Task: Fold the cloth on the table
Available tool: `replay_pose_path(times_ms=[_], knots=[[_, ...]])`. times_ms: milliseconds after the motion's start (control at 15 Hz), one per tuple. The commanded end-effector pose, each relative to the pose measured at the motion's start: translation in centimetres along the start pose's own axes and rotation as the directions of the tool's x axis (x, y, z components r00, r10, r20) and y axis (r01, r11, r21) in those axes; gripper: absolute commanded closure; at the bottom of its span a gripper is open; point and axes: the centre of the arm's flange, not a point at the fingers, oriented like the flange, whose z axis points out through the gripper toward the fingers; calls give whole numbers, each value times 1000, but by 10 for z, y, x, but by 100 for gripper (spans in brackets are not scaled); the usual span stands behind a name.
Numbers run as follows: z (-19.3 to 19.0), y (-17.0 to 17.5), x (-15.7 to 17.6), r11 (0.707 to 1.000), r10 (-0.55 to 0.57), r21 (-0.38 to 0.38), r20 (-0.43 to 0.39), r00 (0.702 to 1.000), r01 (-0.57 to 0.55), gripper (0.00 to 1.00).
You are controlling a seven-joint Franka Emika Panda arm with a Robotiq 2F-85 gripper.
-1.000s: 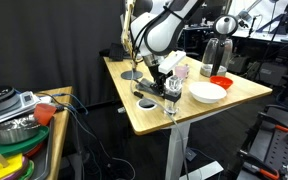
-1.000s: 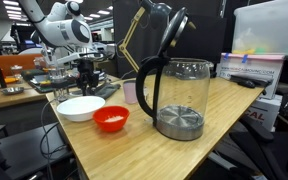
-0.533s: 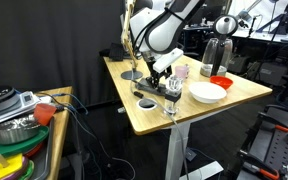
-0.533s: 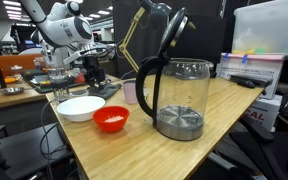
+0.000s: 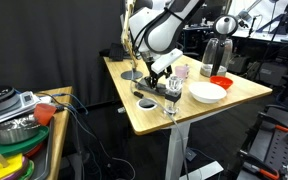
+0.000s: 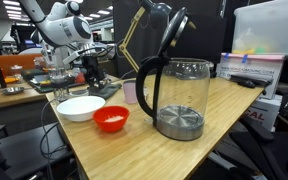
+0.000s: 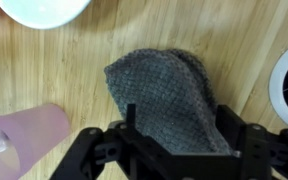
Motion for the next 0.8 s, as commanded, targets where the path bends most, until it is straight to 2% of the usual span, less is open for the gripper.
replay_pose_path(times_ms=[0, 200, 467, 733], knots=[[-6, -1, -1, 1000, 4, 2, -18, 1000, -4, 19], [-14, -4, 0, 1000, -18, 17, -44, 999, 19, 20], [-39, -9, 4, 998, -32, 48, -115, 993, 37, 2], [-65, -8, 7, 996, -56, 64, -168, 984, 67, 0]])
